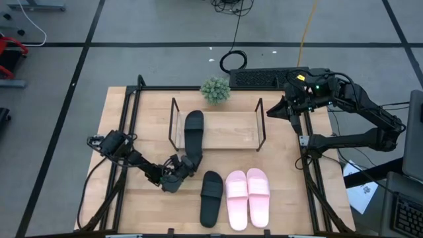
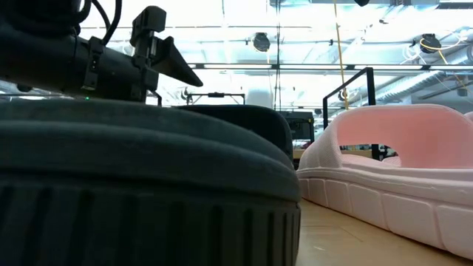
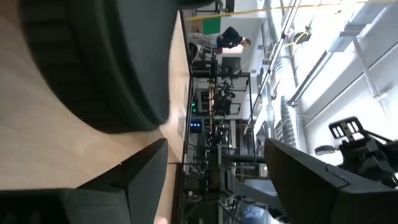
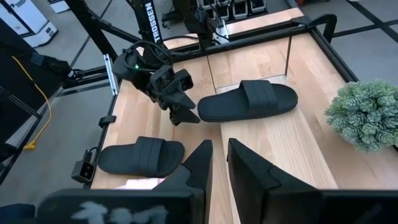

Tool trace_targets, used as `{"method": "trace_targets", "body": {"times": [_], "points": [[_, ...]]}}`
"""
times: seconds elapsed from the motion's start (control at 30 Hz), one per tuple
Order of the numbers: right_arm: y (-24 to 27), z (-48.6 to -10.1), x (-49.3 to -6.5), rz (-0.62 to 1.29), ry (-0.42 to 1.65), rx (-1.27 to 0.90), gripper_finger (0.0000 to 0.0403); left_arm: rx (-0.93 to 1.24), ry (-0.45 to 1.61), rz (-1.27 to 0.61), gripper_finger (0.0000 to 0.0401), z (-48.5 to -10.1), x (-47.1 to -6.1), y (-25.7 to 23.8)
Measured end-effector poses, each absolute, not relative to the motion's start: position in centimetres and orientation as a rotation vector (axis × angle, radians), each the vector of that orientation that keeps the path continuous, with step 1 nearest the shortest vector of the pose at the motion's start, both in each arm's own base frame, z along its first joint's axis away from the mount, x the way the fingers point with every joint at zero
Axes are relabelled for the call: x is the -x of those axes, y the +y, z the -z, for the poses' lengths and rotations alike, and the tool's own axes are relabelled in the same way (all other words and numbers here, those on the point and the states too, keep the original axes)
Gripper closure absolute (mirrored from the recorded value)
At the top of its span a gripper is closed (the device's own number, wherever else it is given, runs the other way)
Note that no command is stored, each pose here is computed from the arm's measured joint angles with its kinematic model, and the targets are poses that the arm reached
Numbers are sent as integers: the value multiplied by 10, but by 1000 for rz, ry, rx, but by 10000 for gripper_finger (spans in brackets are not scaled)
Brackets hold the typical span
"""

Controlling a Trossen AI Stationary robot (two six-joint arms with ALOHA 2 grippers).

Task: Pick and place slides into the shelf
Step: Put the left black slides on the shelf

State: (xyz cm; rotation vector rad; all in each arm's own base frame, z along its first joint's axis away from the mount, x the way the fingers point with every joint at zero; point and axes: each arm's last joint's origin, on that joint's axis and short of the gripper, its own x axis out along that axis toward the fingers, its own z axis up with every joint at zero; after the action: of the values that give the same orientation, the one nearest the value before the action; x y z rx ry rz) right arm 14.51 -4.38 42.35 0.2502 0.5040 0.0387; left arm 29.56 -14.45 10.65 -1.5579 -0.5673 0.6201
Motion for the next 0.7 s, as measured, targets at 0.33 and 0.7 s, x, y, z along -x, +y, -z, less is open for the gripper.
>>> {"method": "trace_targets", "body": {"times": [0.33,0.7], "points": [[-44,-423,-146,-39,507,-252,360,1526,-594,-639,134,-108,-293,-148],[-44,-423,-146,-41,509,-245,360,1543,-533,-599,134,-109,-298,-149]]}}
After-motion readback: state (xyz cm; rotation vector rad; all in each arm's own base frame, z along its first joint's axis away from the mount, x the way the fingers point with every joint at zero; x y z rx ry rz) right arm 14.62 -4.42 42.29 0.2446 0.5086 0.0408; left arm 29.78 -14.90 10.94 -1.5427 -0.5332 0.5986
